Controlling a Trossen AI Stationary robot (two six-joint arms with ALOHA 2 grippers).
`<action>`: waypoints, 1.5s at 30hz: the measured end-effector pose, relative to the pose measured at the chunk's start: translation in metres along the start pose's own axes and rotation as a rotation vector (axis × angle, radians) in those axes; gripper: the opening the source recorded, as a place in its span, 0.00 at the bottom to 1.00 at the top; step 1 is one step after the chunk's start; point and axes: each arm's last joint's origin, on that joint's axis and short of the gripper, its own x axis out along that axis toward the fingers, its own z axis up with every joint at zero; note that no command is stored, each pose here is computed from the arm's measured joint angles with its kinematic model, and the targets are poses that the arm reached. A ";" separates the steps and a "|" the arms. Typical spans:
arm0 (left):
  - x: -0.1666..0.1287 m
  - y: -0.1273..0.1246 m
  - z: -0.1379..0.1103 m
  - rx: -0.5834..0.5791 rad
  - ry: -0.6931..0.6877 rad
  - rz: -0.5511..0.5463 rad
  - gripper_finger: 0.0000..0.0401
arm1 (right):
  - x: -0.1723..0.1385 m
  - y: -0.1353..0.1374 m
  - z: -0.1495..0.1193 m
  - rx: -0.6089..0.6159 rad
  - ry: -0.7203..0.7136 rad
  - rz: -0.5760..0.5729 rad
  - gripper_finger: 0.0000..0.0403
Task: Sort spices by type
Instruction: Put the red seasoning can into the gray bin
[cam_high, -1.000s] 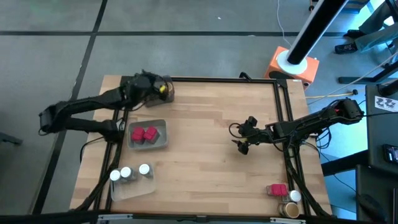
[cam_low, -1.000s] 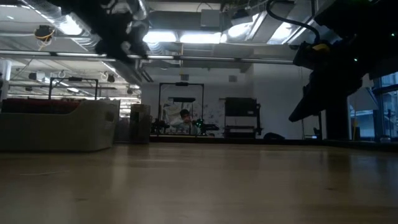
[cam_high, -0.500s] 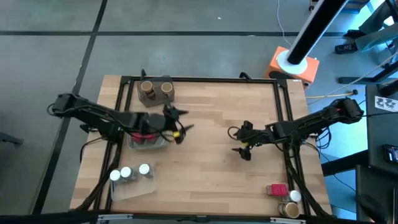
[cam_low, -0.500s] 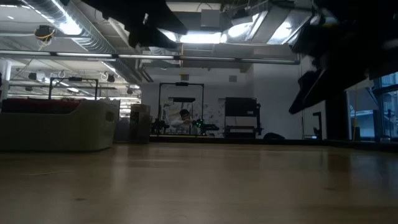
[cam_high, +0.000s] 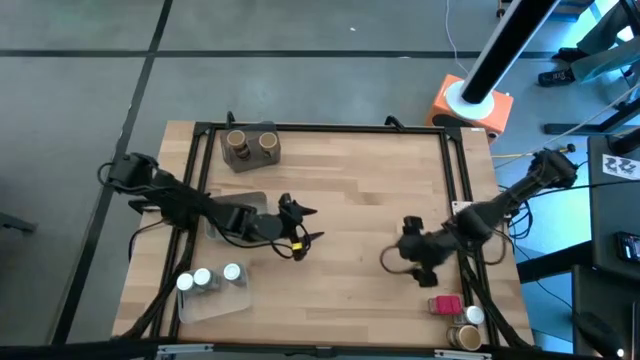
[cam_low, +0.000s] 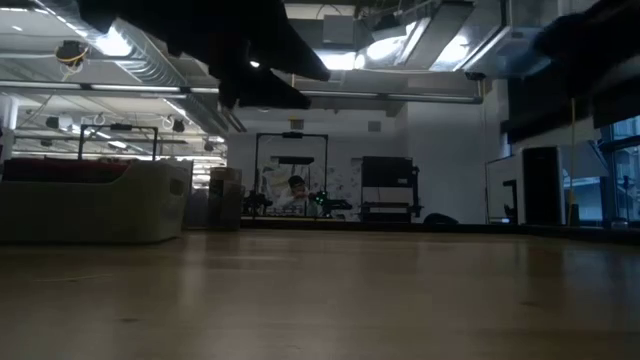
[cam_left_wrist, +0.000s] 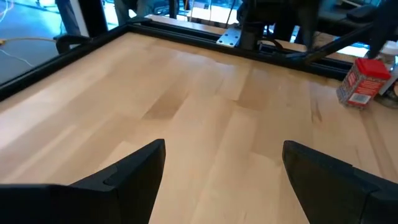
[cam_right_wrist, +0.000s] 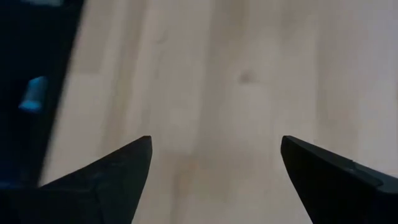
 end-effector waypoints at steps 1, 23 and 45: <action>0.001 0.000 -0.001 -0.005 0.002 0.001 0.77 | -0.003 0.005 -0.001 0.009 0.015 0.020 0.88; 0.002 0.001 0.001 -0.048 -0.025 0.040 0.77 | -0.008 0.071 -0.055 0.303 0.378 0.125 0.88; 0.002 0.002 0.001 -0.062 -0.025 0.042 0.77 | 0.034 0.096 -0.072 0.304 0.581 0.058 0.88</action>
